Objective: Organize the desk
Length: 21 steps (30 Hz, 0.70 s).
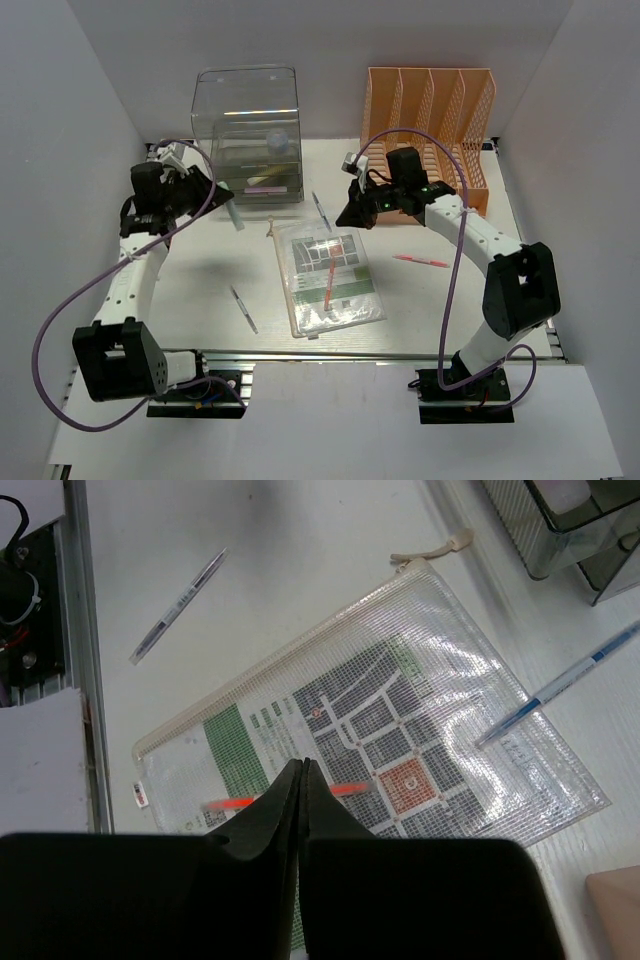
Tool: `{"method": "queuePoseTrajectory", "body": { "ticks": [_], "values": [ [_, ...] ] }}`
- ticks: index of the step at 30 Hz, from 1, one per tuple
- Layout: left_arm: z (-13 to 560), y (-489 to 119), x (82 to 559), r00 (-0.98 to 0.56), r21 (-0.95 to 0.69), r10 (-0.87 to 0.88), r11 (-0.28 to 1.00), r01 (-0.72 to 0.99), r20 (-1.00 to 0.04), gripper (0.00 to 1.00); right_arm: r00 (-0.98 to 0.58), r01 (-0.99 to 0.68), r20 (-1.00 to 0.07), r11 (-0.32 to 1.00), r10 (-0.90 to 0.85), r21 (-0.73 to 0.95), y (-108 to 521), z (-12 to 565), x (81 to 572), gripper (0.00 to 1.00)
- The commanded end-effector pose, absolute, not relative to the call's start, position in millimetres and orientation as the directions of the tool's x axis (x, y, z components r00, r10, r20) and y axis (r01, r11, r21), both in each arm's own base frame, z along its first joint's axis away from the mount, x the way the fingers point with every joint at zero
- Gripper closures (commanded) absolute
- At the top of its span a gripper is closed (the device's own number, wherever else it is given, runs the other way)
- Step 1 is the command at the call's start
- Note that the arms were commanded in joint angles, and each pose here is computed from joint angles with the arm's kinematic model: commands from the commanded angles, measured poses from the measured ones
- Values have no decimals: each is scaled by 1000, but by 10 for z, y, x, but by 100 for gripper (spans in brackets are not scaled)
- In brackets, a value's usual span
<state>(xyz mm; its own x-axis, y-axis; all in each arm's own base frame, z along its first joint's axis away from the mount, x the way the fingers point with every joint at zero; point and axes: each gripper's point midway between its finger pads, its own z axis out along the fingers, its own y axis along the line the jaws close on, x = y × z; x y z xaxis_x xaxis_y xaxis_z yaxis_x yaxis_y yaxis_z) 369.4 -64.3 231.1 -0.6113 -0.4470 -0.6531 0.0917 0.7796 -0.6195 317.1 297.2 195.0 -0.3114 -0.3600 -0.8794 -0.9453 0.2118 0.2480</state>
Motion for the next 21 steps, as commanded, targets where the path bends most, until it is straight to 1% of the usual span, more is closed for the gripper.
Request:
{"method": "queuePoseTrajectory", "body": {
  "ticks": [1, 2, 3, 4, 5, 6, 7, 8, 9, 10, 11, 12, 14, 15, 16, 17, 18, 21],
  "values": [
    [2496, -662, 3885, -467, -672, -572, 738, 67, -674, 100, -299, -950, -883, 199, -362, 240, 2966, 1944, 3166, 100],
    [2544, -653, 3918, -422, -751, -683, 660, -7, -596, 100, -298, -950, -883, 201, -363, 238, 2965, 1944, 3172, 100],
    [2563, -662, 3918, -380, -786, -737, 617, -37, -560, 100, -300, -949, -882, 209, -364, 236, 2950, 1933, 3187, 100],
    [2771, -632, 3948, -288, -827, -794, 562, -11, -535, 100, -300, -949, -882, 209, -365, 236, 2953, 1931, 3185, 100],
    [2666, -521, 3969, -201, -892, -889, 438, -113, -411, 100, -302, -948, -880, 212, -367, 237, 2951, 1921, 3188, 100],
    [2740, -550, 3976, -161, -916, -915, 388, -101, -370, 100, -303, -947, -880, 216, -365, 236, 2937, 1923, 3204, 100],
    [2704, -528, 3997, -128, -934, -941, 330, -140, -313, 100, -305, -947, -879, 213, -367, 239, 2951, 1911, 3188, 100],
    [2752, -410, 4064, -31, -952, -969, 248, -179, -246, 100, -304, -948, -879, 211, -368, 240, 2954, 1902, 3191, 100],
    [2844, -457, 4107, -14, -960, -972, 234, -152, -234, 100, -309, -946, -877, 211, -369, 245, 2955, 1890, 3188, 100],
    [2802, -461, 4208, -2, -958, -972, 233, -165, -236, 100, -312, -945, -875, 212, -369, 248, 2956, 1884, 3189, 100],
    [2944, -430, 4298, 37, -963, -973, 218, -157, -226, 100, -315, -945, -874, 211, -370, 251, 2958, 1873, 3188, 100],
    [2824, -410, 4414, 45, -958, -974, 208, -196, -221, 100, -316, -944, -873, 212, -371, 251, 2958, 1865, 3192, 100],
    [2800, -473, 4528, 57, -961, -981, 168, -221, -185, 100, -316, -944, -874, 216, -370, 250, 2946, 1870, 3202, 100],
    [2710, -439, 4628, 77, -954, -981, 153, -260, -178, 100, -313, -945, -875, 216, -369, 247, 2949, 1881, 3197, 100],
    [2672, -492, 4669, 72, -952, -983, 142, -271, -167, 100, -315, -944, -874, 219, -370, 247, 2942, 1878, 3202, 100],
    [2538, -525, 4677, 71, -938, -986, 121, -326, -151, 100, -307, -946, -878, 217, -368, 240, 2947, 1902, 3202, 100],
    [2499, -515, 4756, 94, -926, -983, 112, -360, -155, 100, -308, -945, -878, 221, -366, 240, 2935, 1909, 3205, 100],
    [2326, -591, 4835, 92, -901, -982, 114, -419, -167, 100, -310, -944, -878, 225, -365, 240, 2918, 1909, 3215, 100]
  ]
}}
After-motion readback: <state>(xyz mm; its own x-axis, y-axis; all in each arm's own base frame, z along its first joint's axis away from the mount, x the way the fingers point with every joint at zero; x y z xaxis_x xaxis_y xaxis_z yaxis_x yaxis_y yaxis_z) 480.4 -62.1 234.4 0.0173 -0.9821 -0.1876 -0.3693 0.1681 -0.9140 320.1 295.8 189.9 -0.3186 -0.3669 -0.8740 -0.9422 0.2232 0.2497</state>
